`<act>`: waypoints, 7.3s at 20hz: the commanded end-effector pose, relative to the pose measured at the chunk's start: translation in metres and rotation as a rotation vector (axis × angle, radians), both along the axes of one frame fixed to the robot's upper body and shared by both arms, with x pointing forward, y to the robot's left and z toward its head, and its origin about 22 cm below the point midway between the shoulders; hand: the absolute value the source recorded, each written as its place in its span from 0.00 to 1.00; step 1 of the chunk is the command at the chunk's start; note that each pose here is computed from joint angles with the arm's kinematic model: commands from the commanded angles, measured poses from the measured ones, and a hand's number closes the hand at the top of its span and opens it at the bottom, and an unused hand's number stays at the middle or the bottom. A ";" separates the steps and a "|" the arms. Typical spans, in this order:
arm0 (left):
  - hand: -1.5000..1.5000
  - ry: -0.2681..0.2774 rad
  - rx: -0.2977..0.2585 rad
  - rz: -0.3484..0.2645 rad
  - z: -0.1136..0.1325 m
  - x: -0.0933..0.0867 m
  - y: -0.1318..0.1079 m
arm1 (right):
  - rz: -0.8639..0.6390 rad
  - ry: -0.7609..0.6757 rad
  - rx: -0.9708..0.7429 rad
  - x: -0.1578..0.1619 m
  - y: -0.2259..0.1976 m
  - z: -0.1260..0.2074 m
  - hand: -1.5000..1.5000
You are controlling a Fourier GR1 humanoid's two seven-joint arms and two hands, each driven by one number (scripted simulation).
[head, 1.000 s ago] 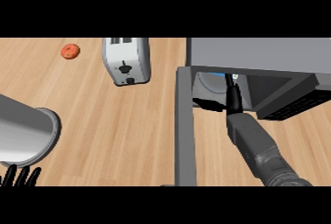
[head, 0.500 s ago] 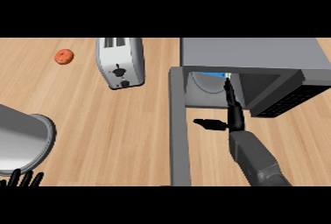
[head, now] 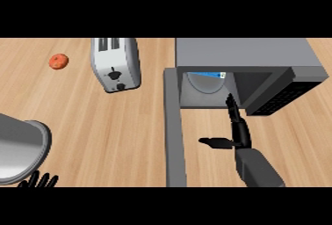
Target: Pick up the milk, place it into the microwave and close the microwave
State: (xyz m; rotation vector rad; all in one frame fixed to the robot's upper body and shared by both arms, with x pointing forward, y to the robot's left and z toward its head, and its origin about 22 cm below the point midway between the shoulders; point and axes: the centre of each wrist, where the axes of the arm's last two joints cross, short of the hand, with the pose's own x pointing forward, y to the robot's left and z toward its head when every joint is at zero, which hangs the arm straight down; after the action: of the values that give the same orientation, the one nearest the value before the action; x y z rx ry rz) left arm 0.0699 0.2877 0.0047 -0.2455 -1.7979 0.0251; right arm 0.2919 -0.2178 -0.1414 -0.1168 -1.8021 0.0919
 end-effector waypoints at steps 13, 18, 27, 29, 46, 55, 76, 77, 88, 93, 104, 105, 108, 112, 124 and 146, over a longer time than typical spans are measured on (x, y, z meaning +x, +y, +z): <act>1.00 0.063 0.115 -0.310 -0.019 0.036 -0.057 | -0.104 -0.034 0.009 -0.090 -0.120 -0.001 0.00; 1.00 0.037 0.184 -0.384 -0.026 0.061 -0.061 | -0.171 -0.051 0.036 -0.103 -0.157 0.013 0.00; 1.00 0.004 0.271 -0.286 -0.048 0.117 -0.116 | -0.211 -0.052 0.061 -0.145 -0.175 0.019 0.00; 1.00 0.004 0.281 -0.315 -0.036 0.138 -0.107 | -0.223 -0.049 0.069 -0.156 -0.197 0.024 0.00; 1.00 0.140 0.596 -0.837 -0.081 0.144 -0.229 | -0.123 -0.118 0.099 -0.152 -0.213 0.037 0.00; 1.00 0.031 0.445 -0.754 -0.069 0.128 -0.265 | -0.002 -0.184 0.128 -0.119 -0.195 0.061 0.00; 1.00 -0.121 0.420 -0.474 0.020 0.217 -0.301 | 0.234 -0.221 0.101 -0.064 -0.188 0.134 0.00; 1.00 -0.117 0.422 -0.456 0.023 0.223 -0.301 | 0.230 -0.220 0.076 -0.065 -0.192 0.140 0.00; 1.00 -0.128 0.434 -0.349 0.055 0.257 -0.308 | 0.339 -0.291 0.122 -0.036 -0.180 0.168 0.00; 1.00 -0.136 0.430 -0.317 0.068 0.271 -0.310 | 0.385 -0.306 0.132 -0.025 -0.175 0.181 0.00; 1.00 -0.113 0.413 -0.262 0.076 0.278 -0.311 | 0.577 -0.284 0.148 -0.008 -0.158 0.206 0.00; 1.00 -0.123 0.411 -0.265 0.077 0.276 -0.314 | 0.594 -0.278 0.152 -0.007 -0.156 0.208 0.00; 1.00 -0.112 0.406 -0.246 0.074 0.276 -0.312 | 0.653 -0.290 0.091 -0.002 -0.153 0.226 0.00; 1.00 -0.119 0.407 -0.239 0.075 0.276 -0.313 | 0.842 -0.298 0.024 0.004 -0.132 0.247 1.00; 1.00 -0.102 0.402 -0.185 0.076 0.282 -0.312 | 1.026 -0.313 -0.001 -0.004 -0.095 0.269 1.00; 1.00 0.274 0.117 -0.038 0.064 0.284 -0.292 | 1.227 -0.141 -0.032 -0.035 -0.056 0.259 1.00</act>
State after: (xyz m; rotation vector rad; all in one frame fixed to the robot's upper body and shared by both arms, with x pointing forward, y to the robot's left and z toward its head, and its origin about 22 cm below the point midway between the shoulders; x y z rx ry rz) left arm 0.3476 0.0004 0.0572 -0.0681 -1.6946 -0.2555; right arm 0.2649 -0.2801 0.1281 0.9038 -1.8460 0.9508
